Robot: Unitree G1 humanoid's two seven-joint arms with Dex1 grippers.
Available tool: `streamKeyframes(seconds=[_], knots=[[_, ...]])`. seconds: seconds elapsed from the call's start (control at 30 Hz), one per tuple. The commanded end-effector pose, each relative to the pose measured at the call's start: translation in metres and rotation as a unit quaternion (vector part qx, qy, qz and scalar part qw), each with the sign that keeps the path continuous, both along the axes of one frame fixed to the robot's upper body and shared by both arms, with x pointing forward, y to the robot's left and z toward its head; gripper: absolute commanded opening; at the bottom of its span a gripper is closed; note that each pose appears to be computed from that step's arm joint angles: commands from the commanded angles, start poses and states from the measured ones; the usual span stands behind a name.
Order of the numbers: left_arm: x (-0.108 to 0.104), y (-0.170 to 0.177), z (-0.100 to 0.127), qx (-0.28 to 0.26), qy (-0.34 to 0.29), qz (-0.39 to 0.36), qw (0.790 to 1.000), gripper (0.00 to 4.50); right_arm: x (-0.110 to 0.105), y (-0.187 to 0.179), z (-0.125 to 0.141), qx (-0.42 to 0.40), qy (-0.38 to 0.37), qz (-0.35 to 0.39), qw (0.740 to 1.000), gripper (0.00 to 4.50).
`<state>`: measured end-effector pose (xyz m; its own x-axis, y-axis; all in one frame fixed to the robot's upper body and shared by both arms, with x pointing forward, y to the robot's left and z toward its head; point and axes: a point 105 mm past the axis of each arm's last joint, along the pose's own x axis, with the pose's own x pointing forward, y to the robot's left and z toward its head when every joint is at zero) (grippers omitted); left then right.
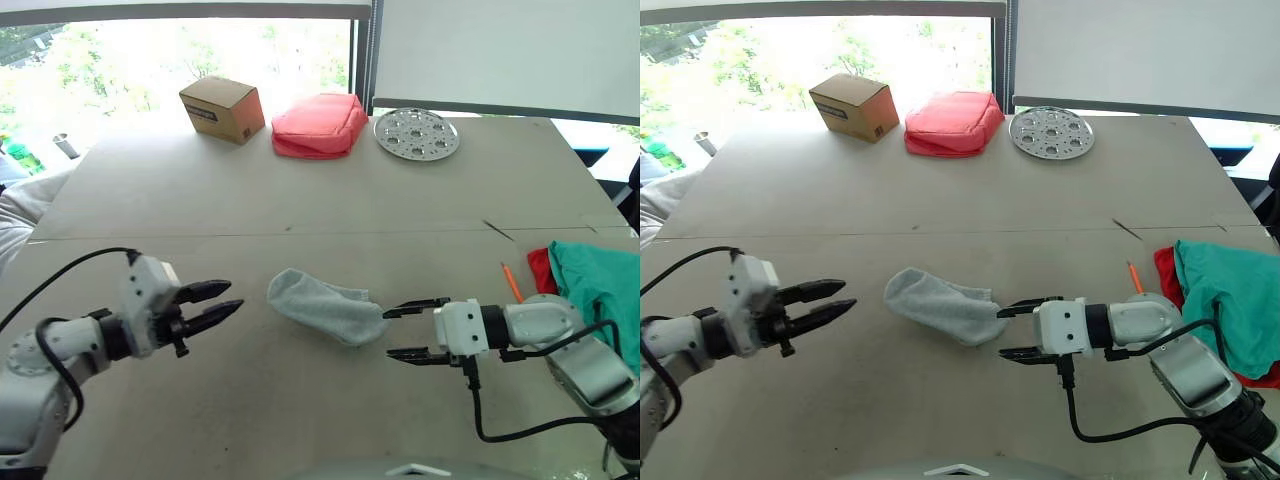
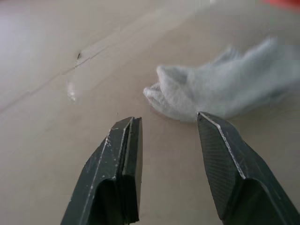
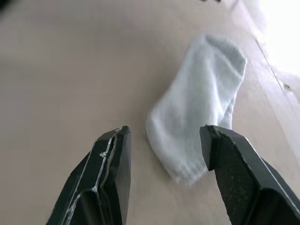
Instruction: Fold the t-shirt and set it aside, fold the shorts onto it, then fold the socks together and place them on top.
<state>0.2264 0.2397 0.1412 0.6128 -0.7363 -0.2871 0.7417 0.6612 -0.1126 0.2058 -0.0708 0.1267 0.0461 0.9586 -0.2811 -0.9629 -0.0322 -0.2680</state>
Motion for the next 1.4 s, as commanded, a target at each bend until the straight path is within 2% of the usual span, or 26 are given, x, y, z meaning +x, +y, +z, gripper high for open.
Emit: streamKeyframes(seconds=[0.03, 0.1, 0.13, 0.2, 0.27, 0.3, 0.33, 0.47, 0.67, 0.77, 0.87, 0.9, 1.0, 1.03, 1.13, 1.4], knots=[[0.004, -0.04, 0.024, -0.1, 0.032, -0.037, 0.994, 2.04, 0.015, 0.007, 0.016, 0.046, 0.071, -0.057, 0.995, 2.5], [0.016, -0.06, 0.027, -0.121, 0.031, -0.035, 0.992, 2.04, 0.031, 0.015, 0.018, 0.061, 0.081, -0.095, 0.99, 2.5], [0.024, -0.067, 0.023, -0.121, 0.039, -0.023, 0.992, 1.8, 0.039, 0.021, 0.017, 0.066, 0.088, -0.112, 0.988, 2.27], [0.034, -0.083, 0.011, -0.086, 0.037, -0.025, 0.995, 1.17, 0.052, 0.029, 0.013, 0.064, 0.091, -0.143, 0.983, 1.65], [0.034, -0.091, -0.01, -0.045, 0.051, -0.038, 0.997, 0.2, 0.055, 0.033, 0.001, 0.021, 0.073, -0.139, 0.987, 0.66], [0.033, -0.091, -0.02, -0.023, 0.052, -0.043, 0.997, 0.0, 0.055, 0.032, -0.004, 0.007, 0.068, -0.137, 0.988, 0.18], [0.032, -0.092, -0.026, -0.013, 0.055, -0.046, 0.997, 0.0, 0.056, 0.031, -0.006, -0.001, 0.066, -0.139, 0.988, 0.08], [0.026, -0.086, -0.051, 0.019, 0.07, -0.049, 0.996, 0.0, 0.059, 0.018, -0.003, 0.0, 0.094, -0.153, 0.984, 0.08], [0.029, -0.072, -0.085, 0.081, 0.07, -0.026, 0.994, 0.0, 0.053, 0.009, -0.012, -0.044, 0.071, -0.139, 0.987, 0.08], [0.032, -0.073, -0.088, 0.086, 0.058, -0.024, 0.994, 0.0, 0.048, 0.019, -0.02, -0.057, 0.064, -0.118, 0.989, 0.08], [0.036, -0.081, -0.08, 0.066, 0.035, -0.029, 0.997, 0.0, 0.048, 0.027, -0.014, -0.036, 0.08, -0.113, 0.99, 0.08], [0.038, -0.084, -0.075, 0.054, 0.028, -0.032, 0.998, 0.0, 0.054, 0.027, -0.01, -0.021, 0.093, -0.132, 0.987, 0.33], [0.04, -0.088, -0.069, 0.041, 0.02, -0.035, 0.998, 0.0, 0.048, 0.027, 0.001, 0.009, 0.155, -0.121, 0.981, 1.32], [0.04, -0.088, -0.07, 0.042, 0.021, -0.037, 0.998, 0.0, 0.049, 0.027, 0.004, 0.018, 0.168, -0.125, 0.978, 1.87], [0.039, -0.088, -0.071, 0.047, 0.022, -0.038, 0.998, 0.0, 0.053, 0.028, 0.004, 0.015, 0.187, -0.142, 0.972, 3.08], [0.033, -0.089, -0.073, 0.047, 0.021, -0.036, 0.998, 0.0, 0.061, 0.041, -0.013, -0.001, 0.249, -0.163, 0.955, 3.08]])
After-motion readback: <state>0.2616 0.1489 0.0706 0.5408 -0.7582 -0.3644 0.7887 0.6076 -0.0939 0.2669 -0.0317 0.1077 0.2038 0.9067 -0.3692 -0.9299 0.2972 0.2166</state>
